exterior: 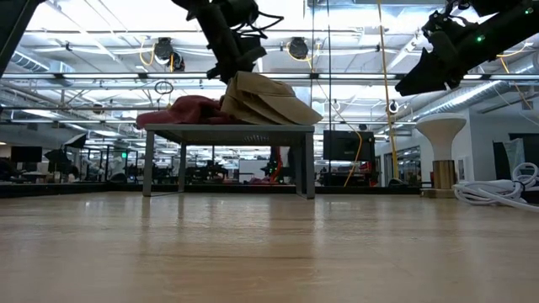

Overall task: Pick & Place hat
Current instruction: Stack the light brown cap on the light brown caps on the shelf, then return to Home Position

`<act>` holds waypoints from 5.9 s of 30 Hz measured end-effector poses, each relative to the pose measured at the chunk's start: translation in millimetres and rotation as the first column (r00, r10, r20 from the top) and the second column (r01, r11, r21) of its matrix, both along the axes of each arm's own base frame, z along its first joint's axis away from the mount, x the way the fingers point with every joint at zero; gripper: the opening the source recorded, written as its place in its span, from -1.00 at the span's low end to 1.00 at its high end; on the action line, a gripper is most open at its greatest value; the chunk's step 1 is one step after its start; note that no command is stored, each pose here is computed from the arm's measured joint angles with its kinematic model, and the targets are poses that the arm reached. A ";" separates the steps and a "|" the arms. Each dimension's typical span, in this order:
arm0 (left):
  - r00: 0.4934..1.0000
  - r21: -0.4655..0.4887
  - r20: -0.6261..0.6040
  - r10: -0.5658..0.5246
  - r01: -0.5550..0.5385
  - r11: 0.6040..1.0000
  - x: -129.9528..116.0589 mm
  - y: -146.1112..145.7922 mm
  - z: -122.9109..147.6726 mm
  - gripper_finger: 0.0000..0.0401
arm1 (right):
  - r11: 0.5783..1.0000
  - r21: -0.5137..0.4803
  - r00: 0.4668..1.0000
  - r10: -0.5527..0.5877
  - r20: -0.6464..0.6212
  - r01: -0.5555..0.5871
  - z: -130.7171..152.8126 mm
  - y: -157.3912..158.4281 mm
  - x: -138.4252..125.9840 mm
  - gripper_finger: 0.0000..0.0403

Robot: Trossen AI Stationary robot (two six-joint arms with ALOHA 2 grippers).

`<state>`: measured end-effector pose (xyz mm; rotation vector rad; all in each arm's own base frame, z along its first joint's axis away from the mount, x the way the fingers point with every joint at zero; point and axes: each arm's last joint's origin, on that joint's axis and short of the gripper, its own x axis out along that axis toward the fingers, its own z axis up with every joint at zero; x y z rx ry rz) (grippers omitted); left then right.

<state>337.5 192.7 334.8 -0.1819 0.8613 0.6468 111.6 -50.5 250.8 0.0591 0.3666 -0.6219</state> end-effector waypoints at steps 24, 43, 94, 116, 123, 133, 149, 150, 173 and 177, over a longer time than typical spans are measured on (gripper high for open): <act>0.990 -0.037 0.123 0.068 -0.064 0.997 -29.9 -22.3 42.0 0.36 | 1.000 -0.001 1.000 0.000 -0.001 0.000 0.0 0.0 0.0 0.09; 0.947 0.077 0.319 0.048 -0.076 0.994 -116.2 -71.1 73.5 0.29 | 1.000 -0.005 0.999 -0.006 0.054 0.006 4.3 -0.6 1.5 0.09; 0.578 0.077 0.816 0.015 -0.134 0.988 -252.7 -150.6 -107.5 0.24 | 0.983 0.180 0.994 -0.056 0.094 0.039 -90.1 9.1 -21.4 0.09; 0.553 0.053 0.832 0.031 -0.135 0.989 -242.7 -146.4 -157.3 0.32 | 0.981 0.190 0.997 0.019 0.077 -0.033 -112.5 10.8 -20.0 0.09; 0.602 0.067 0.799 0.021 -0.124 0.990 -242.7 -146.7 -161.6 0.25 | 0.984 0.173 0.998 0.029 0.064 -0.040 -112.7 10.8 -20.0 0.09; 0.605 0.067 0.796 0.014 -0.110 0.992 -247.6 -149.2 -163.0 0.31 | 0.985 0.154 0.993 0.062 0.105 -0.078 -109.3 12.3 -21.7 0.09; 0.597 0.079 0.802 0.001 -0.108 0.991 -252.8 -152.3 -160.4 0.24 | 0.993 0.102 0.980 0.036 0.194 -0.057 -101.7 12.9 -26.2 0.09; 0.599 0.081 0.801 0.001 -0.111 0.991 -252.8 -152.2 -160.5 0.23 | 0.993 0.103 0.980 0.040 0.194 -0.061 -101.7 13.0 -26.1 0.09; 0.608 0.100 0.794 -0.011 -0.113 0.989 -252.7 -152.1 -160.4 0.29 | 0.993 0.101 0.979 0.039 0.198 -0.060 -101.3 12.9 -26.0 0.09; 0.608 0.100 0.794 -0.011 -0.113 0.989 -252.7 -152.1 -160.4 0.25 | 0.993 0.101 0.979 0.039 0.198 -0.060 -101.3 12.9 -26.0 0.09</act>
